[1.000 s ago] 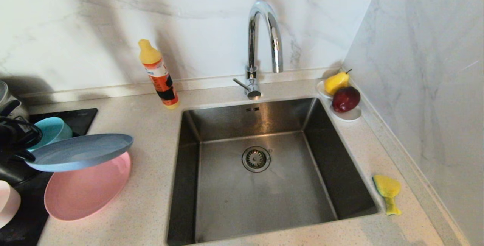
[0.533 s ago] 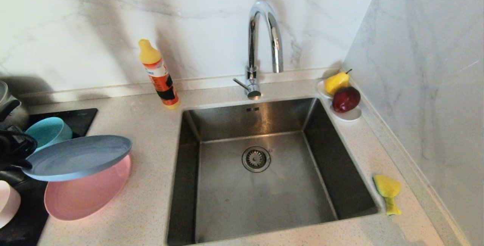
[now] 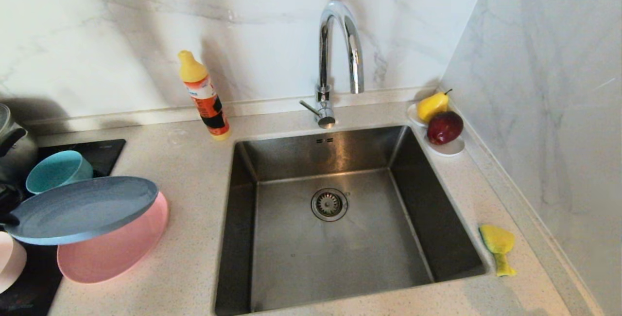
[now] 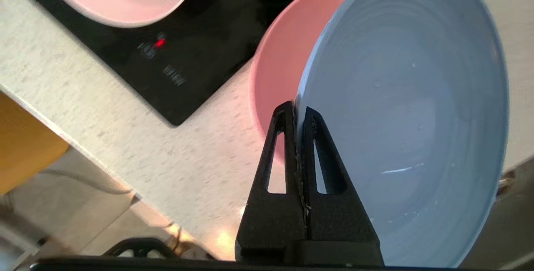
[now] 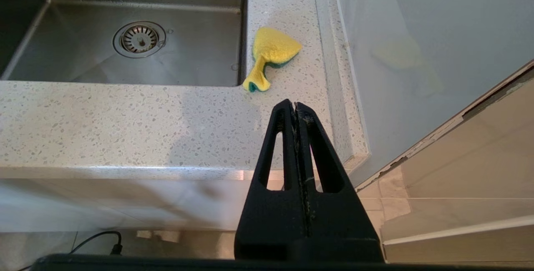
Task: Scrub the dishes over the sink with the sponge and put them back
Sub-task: Place the plate on the plate
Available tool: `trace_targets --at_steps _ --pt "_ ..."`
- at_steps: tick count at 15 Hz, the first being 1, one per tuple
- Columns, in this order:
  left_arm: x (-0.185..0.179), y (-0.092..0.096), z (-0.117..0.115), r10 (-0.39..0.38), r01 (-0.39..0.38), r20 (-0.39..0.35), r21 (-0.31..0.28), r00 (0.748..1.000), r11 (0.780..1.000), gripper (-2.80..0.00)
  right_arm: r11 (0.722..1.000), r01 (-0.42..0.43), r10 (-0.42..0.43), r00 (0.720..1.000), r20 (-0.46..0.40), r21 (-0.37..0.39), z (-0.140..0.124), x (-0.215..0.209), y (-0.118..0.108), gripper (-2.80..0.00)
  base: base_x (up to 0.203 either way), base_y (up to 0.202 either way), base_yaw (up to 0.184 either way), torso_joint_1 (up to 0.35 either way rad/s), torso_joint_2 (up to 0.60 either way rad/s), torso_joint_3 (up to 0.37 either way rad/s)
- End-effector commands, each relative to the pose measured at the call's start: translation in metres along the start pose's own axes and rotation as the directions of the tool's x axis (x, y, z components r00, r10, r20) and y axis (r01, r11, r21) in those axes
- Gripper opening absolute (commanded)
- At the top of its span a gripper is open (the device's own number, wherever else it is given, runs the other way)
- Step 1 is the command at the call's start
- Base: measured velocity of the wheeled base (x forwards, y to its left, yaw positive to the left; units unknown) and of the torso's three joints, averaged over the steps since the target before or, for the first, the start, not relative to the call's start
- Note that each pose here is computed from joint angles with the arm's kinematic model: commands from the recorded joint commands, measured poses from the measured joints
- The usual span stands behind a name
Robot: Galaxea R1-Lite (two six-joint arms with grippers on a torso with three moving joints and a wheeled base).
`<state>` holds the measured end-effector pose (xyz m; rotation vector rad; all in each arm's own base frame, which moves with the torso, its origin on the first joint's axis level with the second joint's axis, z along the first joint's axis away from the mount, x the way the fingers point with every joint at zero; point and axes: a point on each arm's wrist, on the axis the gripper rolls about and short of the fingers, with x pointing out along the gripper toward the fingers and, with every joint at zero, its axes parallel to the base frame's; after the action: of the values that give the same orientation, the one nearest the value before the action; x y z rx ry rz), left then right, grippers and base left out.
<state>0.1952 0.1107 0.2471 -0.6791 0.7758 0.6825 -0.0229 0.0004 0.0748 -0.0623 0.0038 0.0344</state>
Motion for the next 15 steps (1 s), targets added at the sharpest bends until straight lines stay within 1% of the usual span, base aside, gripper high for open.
trace_targets --at_steps 1,4,8,9,10,11,13,14,15 --pt "0.007 0.009 -0.008 0.031 -0.031 -0.036 0.001 0.999 1.0 -2.8 1.0 -0.001 0.001 1.0 0.002 -0.001 0.0 0.0 0.0 -2.8 0.0 0.0 0.0 0.0 0.0 0.0" --pt "0.014 0.013 -0.014 0.041 -0.041 -0.065 0.0 0.997 0.999 -2.8 1.0 -0.001 0.001 1.0 0.002 -0.001 0.0 0.0 0.0 -2.8 0.0 0.0 0.0 0.0 0.0 0.0" --pt "0.035 0.019 -0.02 0.0 0.0 -0.039 -0.005 0.999 1.0 -2.8 1.0 -0.001 0.001 1.0 0.002 -0.001 0.0 0.0 0.0 -2.8 0.0 0.0 0.0 0.0 0.0 0.0" --pt "0.037 0.02 -0.021 -0.017 0.017 -0.028 -0.006 0.999 1.0 -2.8 1.0 -0.001 0.001 1.0 0.0 -0.001 0.0 0.0 0.0 -2.8 0.0 0.0 0.0 0.0 0.0 0.0" --pt "0.037 0.021 -0.021 -0.053 0.053 -0.023 -0.009 0.998 0.999 -2.8 1.0 -0.001 0.001 1.0 0.002 -0.001 0.0 0.0 0.0 -2.8 0.0 0.0 0.0 0.0 0.0 0.0" --pt "0.039 0.023 -0.024 -0.076 0.076 -0.027 -0.007 0.997 0.997 -2.8 1.0 -0.001 0.001 1.0 0.002 -0.001 0.0 0.0 0.0 -2.8 0.0 0.0 0.0 0.0 0.0 0.0" --pt "0.045 0.026 -0.026 -0.098 0.098 -0.01 -0.002 0.995 0.995 -2.8 1.0 -0.001 0.001 1.0 0.002 -0.001 0.0 0.0 0.0 -2.8 0.0 0.0 0.0 0.0 0.0 0.0" --pt "0.047 0.026 -0.026 -0.121 0.121 0.006 0.0 0.993 0.993 -2.8 1.0 -0.001 0.001 1.0 0.001 -0.001 0.0 0.0 0.0 -2.8 0.0 0.0 0.0 0.0 0.0 0.0" --pt "0.05 0.028 -0.026 -0.163 0.163 0.02 -0.003 0.986 0.987 -2.8 1.0 -0.001 0.001 1.0 0.002 -0.001 0.0 0.0 0.0 -2.8 0.0 0.0 0.0 0.0 0.0 0.0"
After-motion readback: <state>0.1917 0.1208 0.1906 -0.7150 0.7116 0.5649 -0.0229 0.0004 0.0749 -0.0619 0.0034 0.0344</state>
